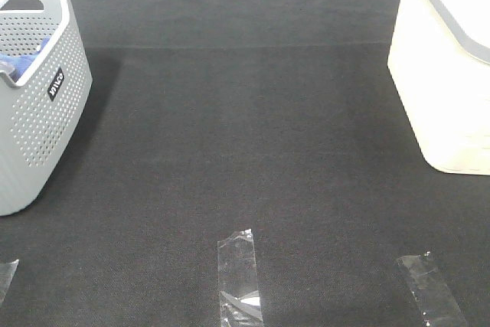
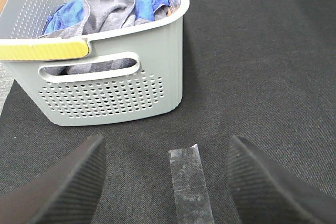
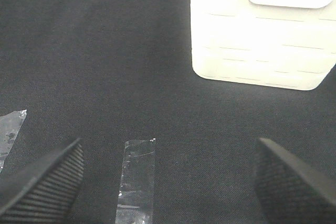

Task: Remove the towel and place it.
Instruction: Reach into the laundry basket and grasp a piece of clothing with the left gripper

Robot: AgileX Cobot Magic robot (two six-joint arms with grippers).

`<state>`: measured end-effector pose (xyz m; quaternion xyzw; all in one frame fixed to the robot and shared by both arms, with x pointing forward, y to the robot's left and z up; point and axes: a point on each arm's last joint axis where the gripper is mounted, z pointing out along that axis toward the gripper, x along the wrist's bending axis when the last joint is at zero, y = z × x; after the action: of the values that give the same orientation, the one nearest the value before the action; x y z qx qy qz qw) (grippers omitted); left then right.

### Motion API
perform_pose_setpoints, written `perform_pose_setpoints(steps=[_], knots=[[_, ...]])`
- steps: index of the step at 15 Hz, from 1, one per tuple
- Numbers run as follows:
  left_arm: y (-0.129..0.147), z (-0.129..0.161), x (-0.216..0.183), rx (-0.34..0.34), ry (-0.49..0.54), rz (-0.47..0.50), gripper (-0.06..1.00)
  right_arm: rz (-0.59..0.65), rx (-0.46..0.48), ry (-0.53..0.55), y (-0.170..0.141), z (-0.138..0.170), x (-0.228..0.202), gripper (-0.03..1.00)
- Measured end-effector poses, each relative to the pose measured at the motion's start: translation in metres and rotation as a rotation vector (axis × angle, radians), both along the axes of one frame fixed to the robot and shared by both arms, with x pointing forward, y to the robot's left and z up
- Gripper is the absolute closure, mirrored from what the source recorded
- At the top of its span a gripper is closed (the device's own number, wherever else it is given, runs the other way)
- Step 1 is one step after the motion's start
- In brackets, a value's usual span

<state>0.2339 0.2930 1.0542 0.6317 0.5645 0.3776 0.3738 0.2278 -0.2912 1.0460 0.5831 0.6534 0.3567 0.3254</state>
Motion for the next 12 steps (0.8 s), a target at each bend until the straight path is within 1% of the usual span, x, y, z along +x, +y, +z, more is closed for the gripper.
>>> perform_pose_setpoints(steps=[12], knots=[[0.0, 0.0, 0.0, 0.0, 0.0, 0.0, 0.31, 0.0, 0.0, 0.0, 0.0, 0.0, 0.0, 0.16]])
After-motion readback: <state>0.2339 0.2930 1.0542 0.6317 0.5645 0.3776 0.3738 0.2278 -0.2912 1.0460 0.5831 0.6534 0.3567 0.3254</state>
